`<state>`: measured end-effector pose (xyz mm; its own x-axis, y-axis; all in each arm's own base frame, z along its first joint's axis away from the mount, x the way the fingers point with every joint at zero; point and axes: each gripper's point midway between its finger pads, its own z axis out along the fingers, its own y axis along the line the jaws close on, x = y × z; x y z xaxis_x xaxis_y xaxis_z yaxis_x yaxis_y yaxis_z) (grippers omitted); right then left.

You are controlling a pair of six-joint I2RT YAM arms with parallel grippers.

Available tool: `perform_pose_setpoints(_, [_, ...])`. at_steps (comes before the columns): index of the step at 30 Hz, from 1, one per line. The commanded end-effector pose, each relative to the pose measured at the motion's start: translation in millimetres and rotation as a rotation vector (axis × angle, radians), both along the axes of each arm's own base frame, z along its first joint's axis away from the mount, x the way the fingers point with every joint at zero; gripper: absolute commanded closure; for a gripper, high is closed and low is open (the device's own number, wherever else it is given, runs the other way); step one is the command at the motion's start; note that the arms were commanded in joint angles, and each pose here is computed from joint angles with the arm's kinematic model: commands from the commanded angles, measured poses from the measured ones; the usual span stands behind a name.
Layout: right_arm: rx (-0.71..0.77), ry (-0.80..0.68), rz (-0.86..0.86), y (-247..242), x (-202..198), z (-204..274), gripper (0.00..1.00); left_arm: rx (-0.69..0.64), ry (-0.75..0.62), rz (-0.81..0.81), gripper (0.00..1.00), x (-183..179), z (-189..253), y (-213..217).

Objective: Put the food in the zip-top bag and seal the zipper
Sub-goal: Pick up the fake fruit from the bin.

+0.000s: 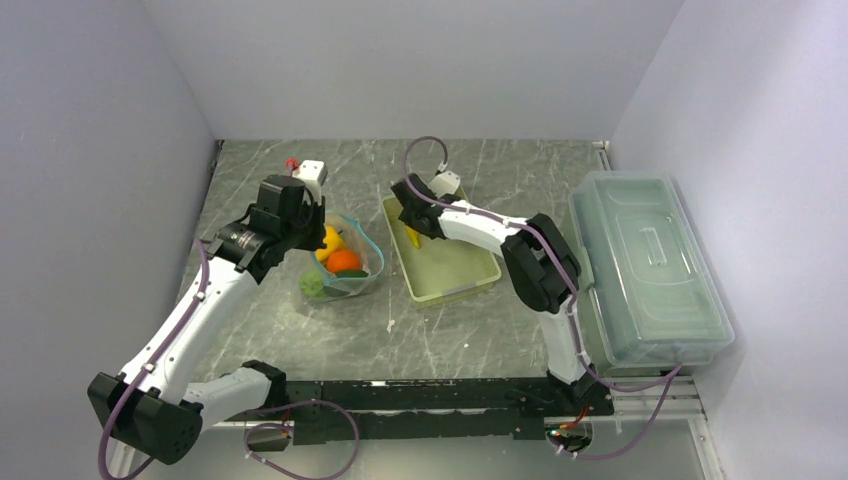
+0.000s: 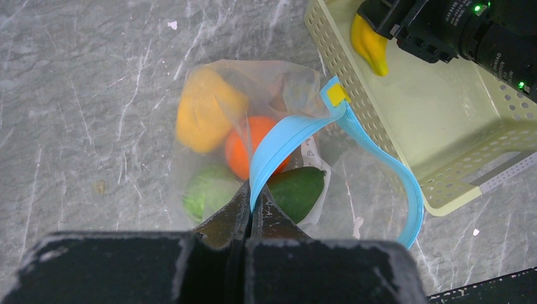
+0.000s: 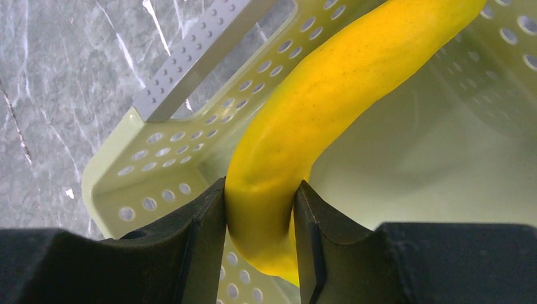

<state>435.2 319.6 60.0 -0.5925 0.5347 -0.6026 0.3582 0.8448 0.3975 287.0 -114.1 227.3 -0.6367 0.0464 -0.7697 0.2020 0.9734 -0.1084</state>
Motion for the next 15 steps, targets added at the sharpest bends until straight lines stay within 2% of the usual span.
perform_pose_setpoints(1, [-0.002,-0.061,-0.012,-12,0,33,1.0,0.006,-0.027,-0.01,1.0,4,5,-1])
perform_pose_setpoints(15, [-0.006,-0.142,0.065,-19,-8,70,1.0,0.007,-0.024,-0.011,1.0,4,5,-1])
